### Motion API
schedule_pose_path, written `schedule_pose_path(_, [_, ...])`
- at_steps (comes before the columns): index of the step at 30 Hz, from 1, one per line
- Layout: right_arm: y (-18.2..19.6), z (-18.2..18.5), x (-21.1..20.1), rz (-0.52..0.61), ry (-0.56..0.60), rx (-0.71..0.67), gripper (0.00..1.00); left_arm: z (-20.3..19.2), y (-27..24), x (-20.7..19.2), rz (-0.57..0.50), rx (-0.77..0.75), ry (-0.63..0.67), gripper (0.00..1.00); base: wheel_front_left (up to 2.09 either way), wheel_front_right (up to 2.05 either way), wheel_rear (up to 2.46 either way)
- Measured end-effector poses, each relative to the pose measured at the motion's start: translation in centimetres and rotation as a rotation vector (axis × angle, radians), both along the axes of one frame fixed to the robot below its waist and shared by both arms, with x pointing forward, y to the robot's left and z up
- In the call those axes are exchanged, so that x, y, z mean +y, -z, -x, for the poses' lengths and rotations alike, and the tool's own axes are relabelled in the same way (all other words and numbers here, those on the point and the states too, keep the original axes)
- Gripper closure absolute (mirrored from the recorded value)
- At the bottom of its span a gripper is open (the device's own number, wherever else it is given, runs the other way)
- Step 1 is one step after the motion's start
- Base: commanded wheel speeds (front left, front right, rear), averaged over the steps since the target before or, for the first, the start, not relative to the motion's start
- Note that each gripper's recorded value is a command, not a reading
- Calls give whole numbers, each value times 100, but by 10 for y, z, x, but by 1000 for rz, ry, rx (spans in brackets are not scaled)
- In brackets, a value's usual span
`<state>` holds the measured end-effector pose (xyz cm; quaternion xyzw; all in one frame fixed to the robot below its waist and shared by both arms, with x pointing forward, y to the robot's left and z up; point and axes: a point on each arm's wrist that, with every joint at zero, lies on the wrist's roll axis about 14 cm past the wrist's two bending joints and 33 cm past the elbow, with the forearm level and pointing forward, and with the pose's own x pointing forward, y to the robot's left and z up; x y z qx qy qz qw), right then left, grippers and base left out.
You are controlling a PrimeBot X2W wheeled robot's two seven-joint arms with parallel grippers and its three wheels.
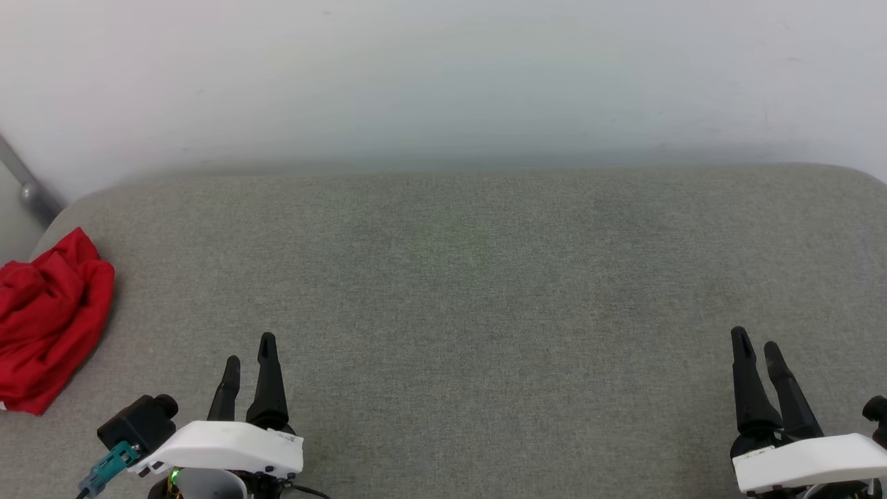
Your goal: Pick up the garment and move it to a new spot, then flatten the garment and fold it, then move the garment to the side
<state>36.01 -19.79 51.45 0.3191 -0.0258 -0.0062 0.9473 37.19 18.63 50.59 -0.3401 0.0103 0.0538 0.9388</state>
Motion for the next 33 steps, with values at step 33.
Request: schedule_pose_path(33, [-10, 11, 4, 332, 4, -60, 0, 10, -11, -17, -367, -71, 32, 0, 0, 0, 0])
